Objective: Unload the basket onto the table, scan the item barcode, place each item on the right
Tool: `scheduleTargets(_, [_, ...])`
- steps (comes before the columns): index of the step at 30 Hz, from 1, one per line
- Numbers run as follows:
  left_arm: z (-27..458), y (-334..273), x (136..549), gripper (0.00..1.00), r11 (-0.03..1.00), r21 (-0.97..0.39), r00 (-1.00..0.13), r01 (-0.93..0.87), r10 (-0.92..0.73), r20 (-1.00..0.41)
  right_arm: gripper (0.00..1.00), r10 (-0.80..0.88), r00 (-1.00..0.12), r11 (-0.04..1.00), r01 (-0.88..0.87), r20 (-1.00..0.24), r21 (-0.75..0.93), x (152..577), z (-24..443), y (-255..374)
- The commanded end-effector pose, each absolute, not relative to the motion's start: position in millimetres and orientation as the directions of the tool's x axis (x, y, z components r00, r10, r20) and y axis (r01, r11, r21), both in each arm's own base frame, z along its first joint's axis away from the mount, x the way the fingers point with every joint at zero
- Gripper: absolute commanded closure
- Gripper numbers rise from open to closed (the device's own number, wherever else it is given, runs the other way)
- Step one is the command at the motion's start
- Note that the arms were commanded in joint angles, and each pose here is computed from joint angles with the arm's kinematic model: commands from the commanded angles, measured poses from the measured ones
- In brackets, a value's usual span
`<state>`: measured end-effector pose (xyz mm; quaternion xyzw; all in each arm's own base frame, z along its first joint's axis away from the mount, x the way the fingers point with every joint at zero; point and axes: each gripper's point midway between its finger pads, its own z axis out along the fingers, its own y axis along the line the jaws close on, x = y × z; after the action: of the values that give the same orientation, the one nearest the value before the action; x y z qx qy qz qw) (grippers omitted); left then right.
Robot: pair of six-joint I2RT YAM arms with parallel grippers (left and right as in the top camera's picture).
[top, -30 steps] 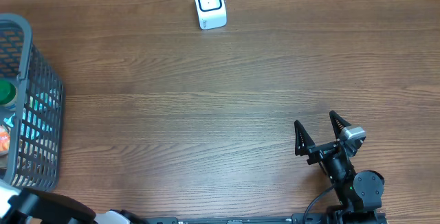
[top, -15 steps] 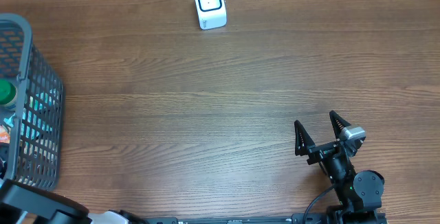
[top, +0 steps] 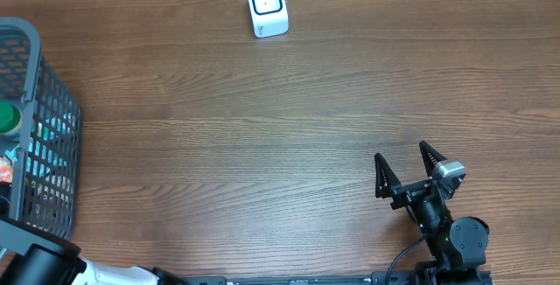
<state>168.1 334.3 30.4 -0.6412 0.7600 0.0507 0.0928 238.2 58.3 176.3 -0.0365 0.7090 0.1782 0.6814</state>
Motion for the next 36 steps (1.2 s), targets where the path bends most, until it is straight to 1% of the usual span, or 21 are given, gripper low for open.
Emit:
scheduleTargets(1, [-11.9,312.7,157.2,0.28,0.191,0.006,-0.191,-0.981,-0.979,-0.069,0.0,0.189,-0.063,0.936,-0.291,-0.98,0.199,238.6,174.5,57.1])
scheduleTargets(3, [-17.1,310.8,156.3,0.33,0.192,0.01,-0.192,-0.981,-0.98,-0.054,0.0,0.189,-0.063,0.936,-0.291,-0.98,0.199,238.6,174.5,57.1])
scheduleTargets(5, [-18.4,310.9,157.0,0.41,0.192,0.007,-0.192,-0.981,-0.98,-0.053,0.0,0.189,-0.063,0.936,-0.291,-0.98,0.199,238.6,174.5,57.1])
scheduleTargets(6, [-18.3,311.5,159.7,0.48,0.193,-0.007,-0.192,-0.981,-0.98,-0.056,0.0,0.189,-0.063,0.936,-0.291,-0.98,0.199,238.6,174.5,57.1])
scheduleTargets(8, [-18.2,310.7,165.3,0.69,0.195,-0.039,-0.193,-0.98,-0.98,-0.055,0.0,0.189,-0.063,0.936,-0.291,-0.98,0.199,238.6,174.5,57.1])
scheduleTargets(11, [-17.7,310.9,166.2,0.96,0.195,-0.044,-0.192,-0.98,-0.98,-0.055,0.0,0.189,-0.063,0.936,-0.291,-0.98,0.199,238.6,174.4,57.1])
scheduleTargets(17, [-15.8,307.1,164.0,0.96,0.194,-0.037,-0.193,-0.98,-0.981,-0.033,0.0,0.189,-0.063,0.936,-0.291,-0.98,0.199,238.6,174.5,57.1])
scheduleTargets(21, [-1.8,309.2,165.1,0.96,0.194,-0.031,-0.193,-0.981,-0.981,-0.014,0.0,0.189,-0.063,0.936,-0.291,-0.98,0.199,238.6,174.5,57.0])
scheduleTargets(25, [32.6,317.6,169.6,0.96,0.194,-0.029,-0.194,-0.981,-0.981,-0.004,0.0,0.189,-0.063,0.936,-0.291,-0.98,0.199,238.6,174.5,57.1])
scheduleTargets(28, [67.3,327.2,174.7,0.96,0.209,-0.034,-0.208,-0.977,-0.978,-0.024,0.0,0.189,-0.063,0.936,-0.291,-0.98,0.199,238.6,174.5,57.1])
scheduleTargets(31, [103.5,336.9,179.7,0.96,0.211,-0.046,-0.208,-0.976,-0.976,-0.068,0.0,0.189,-0.063,0.936,-0.291,-0.98,0.199,238.6,174.5,57.1])
scheduleTargets(36, [166.0,349.0,187.5,0.96,0.221,-0.082,-0.202,-0.972,-0.96,-0.196,0.0,0.189,-0.063,0.936,-0.291,-0.98,0.199,238.6,174.5,57.1])
